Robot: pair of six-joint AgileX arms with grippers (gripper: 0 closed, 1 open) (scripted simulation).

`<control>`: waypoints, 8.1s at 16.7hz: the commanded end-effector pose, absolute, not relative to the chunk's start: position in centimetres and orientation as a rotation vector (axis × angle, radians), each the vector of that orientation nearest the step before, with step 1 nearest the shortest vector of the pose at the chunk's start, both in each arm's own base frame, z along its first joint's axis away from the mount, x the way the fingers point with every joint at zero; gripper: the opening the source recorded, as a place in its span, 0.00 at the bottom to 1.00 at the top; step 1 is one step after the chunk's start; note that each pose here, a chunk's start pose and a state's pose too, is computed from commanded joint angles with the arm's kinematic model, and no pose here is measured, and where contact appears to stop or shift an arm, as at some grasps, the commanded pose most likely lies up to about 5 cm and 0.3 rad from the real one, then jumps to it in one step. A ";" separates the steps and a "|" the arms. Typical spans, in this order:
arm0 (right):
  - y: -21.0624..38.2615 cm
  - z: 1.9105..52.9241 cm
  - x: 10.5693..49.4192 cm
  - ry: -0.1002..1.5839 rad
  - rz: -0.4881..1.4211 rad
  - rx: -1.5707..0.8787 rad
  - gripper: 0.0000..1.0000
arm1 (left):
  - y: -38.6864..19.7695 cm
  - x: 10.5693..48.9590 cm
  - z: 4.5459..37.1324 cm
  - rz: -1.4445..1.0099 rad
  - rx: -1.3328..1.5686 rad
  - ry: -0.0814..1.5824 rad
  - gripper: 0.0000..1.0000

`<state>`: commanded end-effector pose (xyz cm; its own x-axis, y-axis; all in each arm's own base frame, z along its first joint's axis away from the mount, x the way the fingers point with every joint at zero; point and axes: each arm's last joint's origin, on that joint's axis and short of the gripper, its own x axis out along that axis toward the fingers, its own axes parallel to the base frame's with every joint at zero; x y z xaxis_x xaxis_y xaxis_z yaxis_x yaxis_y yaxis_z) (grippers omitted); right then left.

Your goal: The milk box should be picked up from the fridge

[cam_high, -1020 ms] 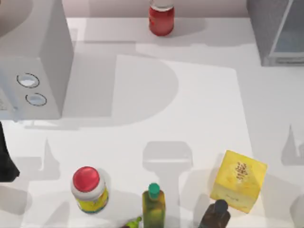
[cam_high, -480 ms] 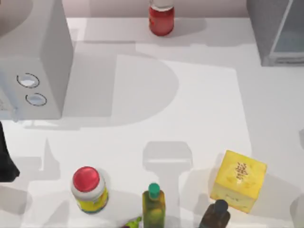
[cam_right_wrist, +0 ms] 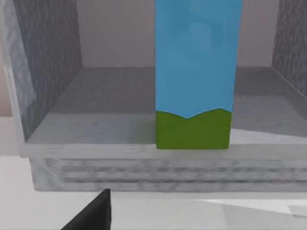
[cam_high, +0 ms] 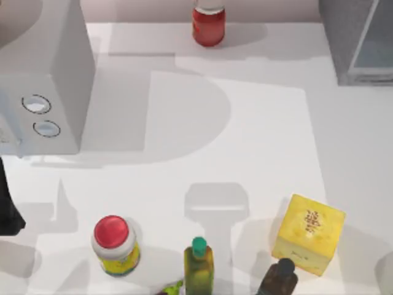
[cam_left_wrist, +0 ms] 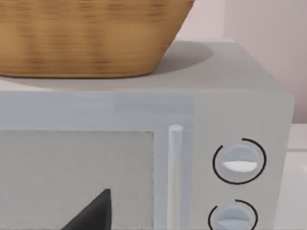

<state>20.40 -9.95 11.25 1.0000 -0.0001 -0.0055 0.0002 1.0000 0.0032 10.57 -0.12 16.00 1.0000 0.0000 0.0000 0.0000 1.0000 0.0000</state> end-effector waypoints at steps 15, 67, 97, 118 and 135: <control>-11.3 11.4 30.5 -0.016 -0.002 -0.006 1.00 | -0.1 10.6 16.0 0.000 0.000 0.000 1.00; -9.9 14.1 44.3 0.001 -0.013 -0.002 0.00 | -0.1 10.6 16.0 0.000 0.000 0.000 1.00; -9.1 17.4 33.8 0.008 -0.006 0.001 0.00 | -0.1 10.6 16.0 0.000 0.000 0.000 1.00; -0.3 16.9 10.9 -0.002 -0.002 0.002 0.00 | -0.1 10.6 16.0 0.000 0.000 0.000 1.00; 1.4 23.0 13.0 -0.090 0.154 -0.010 0.00 | -0.1 10.6 16.0 0.000 0.000 0.000 1.00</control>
